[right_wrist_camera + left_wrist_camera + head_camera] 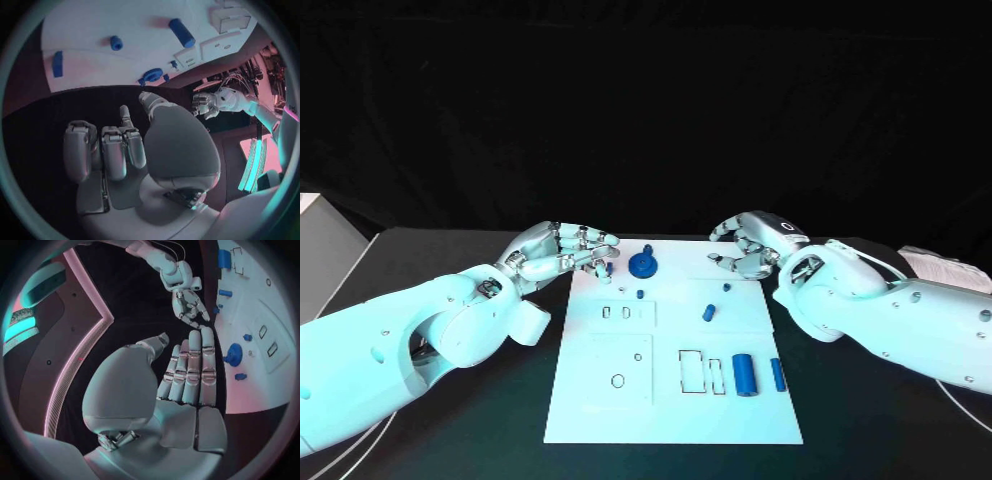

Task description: Assemble the parts on the task board

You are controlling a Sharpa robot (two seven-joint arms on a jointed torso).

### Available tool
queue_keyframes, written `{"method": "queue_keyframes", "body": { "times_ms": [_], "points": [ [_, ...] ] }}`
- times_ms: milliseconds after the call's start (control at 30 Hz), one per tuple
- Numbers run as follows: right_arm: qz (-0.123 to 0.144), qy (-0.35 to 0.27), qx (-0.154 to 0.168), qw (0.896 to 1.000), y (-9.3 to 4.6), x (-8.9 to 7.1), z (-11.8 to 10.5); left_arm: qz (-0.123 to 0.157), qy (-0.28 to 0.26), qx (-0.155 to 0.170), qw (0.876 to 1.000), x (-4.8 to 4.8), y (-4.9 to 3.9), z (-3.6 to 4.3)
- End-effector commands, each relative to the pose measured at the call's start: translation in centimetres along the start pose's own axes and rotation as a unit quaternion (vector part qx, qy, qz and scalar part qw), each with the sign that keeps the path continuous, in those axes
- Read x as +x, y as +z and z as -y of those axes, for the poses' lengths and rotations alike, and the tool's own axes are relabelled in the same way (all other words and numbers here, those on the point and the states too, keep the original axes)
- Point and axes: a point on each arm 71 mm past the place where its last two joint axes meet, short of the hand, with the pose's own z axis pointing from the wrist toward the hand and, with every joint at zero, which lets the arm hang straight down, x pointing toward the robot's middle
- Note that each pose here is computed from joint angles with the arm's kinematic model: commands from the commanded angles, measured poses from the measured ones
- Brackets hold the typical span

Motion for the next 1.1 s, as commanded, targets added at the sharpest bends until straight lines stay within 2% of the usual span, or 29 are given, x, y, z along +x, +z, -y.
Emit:
{"method": "queue_keyframes", "body": {
  "times_ms": [33, 200, 400, 600, 1100],
  "points": [
    [-0.002, 0.063, -0.01, 0.998, -0.8, -1.2, 1.4, -0.009, -0.001, 0.005, 1.0, 0.16, -0.01, 0.02],
    [-0.01, 0.077, 0.011, 0.997, -2.1, -2.9, 4.8, -0.007, -0.002, 0.004, 1.0, 0.07, -0.09, -0.13],
    [-0.031, 0.084, 0.035, 0.995, -2.7, -3.3, 7.1, -0.008, -0.004, 0.001, 1.0, 0.13, -0.18, -0.4],
    [-0.054, 0.064, 0.046, 0.995, -2.8, -2.6, 8.2, -0.009, -0.007, -0.002, 1.0, 0.29, -0.27, -0.79],
    [-0.064, 0.044, 0.062, 0.995, -1.6, -0.1, 8.9, -0.01, -0.01, -0.004, 1.0, 0.37, -0.34, -1.12]
  ]
}}
